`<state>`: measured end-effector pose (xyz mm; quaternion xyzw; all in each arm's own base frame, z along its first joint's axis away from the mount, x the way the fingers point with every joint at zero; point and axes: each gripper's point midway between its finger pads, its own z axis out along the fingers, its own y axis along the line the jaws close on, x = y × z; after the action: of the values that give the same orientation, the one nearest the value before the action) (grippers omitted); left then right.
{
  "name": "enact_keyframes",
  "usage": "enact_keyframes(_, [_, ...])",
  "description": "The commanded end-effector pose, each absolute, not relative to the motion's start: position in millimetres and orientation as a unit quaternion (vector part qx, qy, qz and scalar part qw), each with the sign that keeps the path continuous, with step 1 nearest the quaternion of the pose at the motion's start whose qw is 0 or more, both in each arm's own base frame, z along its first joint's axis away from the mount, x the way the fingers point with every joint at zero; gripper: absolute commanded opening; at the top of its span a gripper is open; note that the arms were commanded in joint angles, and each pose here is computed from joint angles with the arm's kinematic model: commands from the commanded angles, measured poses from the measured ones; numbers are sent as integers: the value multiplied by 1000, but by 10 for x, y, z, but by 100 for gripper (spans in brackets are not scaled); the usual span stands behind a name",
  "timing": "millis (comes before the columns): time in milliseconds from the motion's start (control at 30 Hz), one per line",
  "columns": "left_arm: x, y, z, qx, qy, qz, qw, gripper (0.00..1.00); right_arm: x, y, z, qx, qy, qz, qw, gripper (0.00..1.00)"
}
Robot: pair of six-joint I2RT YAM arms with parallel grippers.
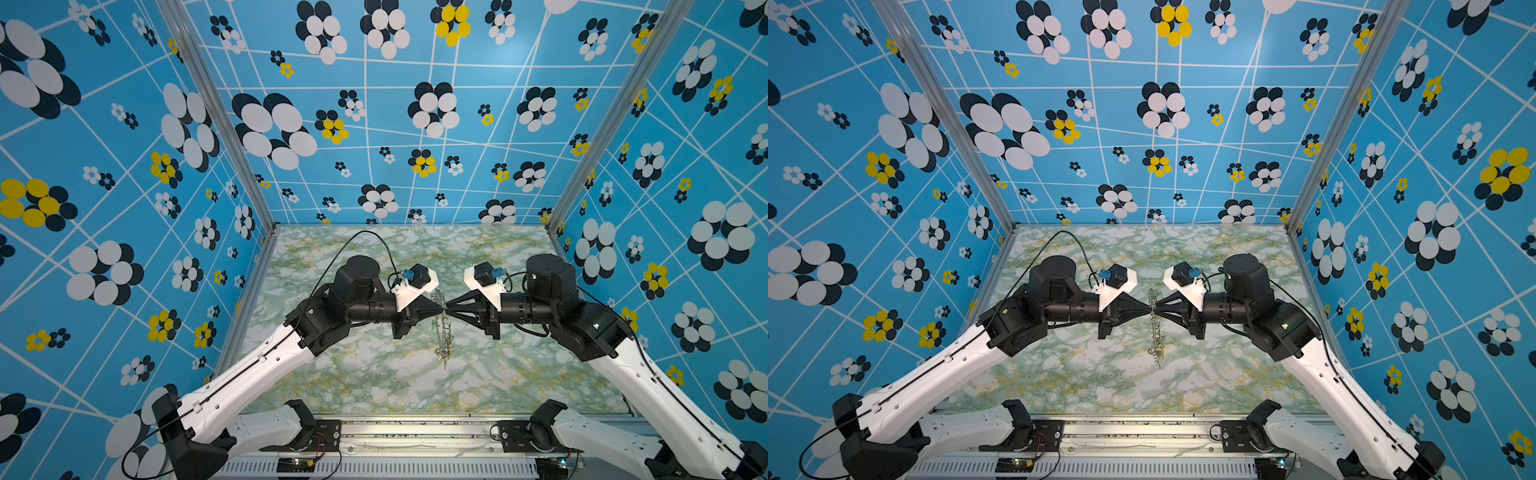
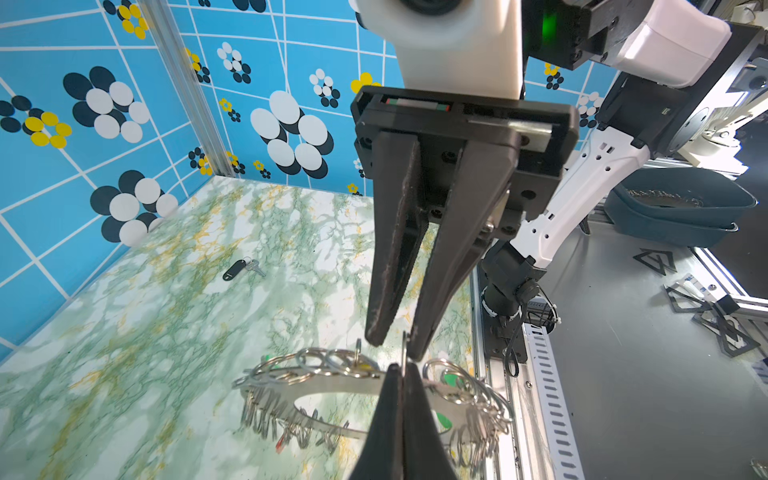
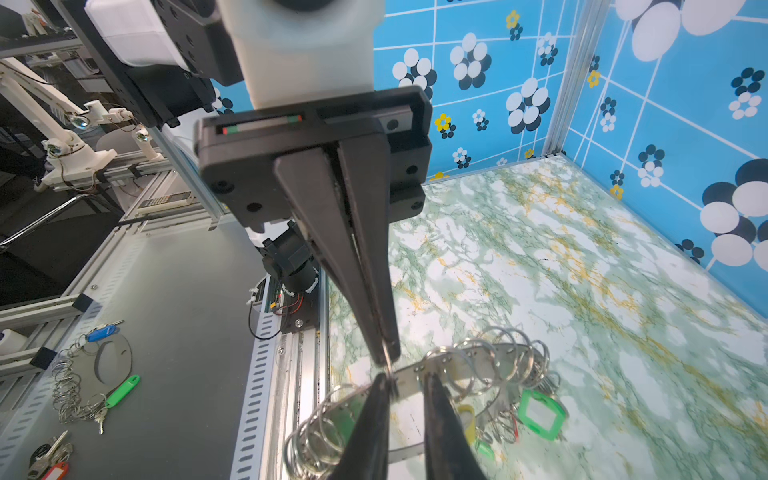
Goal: Put the keys on the keyring
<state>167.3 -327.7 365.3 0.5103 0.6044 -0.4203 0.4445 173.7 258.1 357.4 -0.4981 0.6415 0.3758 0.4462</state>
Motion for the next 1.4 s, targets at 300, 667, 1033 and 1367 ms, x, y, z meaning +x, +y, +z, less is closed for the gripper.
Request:
enact_keyframes(300, [1569,-3309,3879,525,574,-436,453,0,1646,2626,3632,-506,635,392,432,8])
enact_keyframes(667, [1610,-3297,3842,518,588,-427,452,0,1660,2607,3672,-494,639,391,441,0])
enact_keyframes(1033, [1769,-3168,3953,439,612,-435,493,27,1706,2590,3829,-454,623,424,475,0])
enact_keyframes(1367, [1745,-3216,3980,427,602,-469,485,27,1733,2544,3965,-427,607,457,490,0])
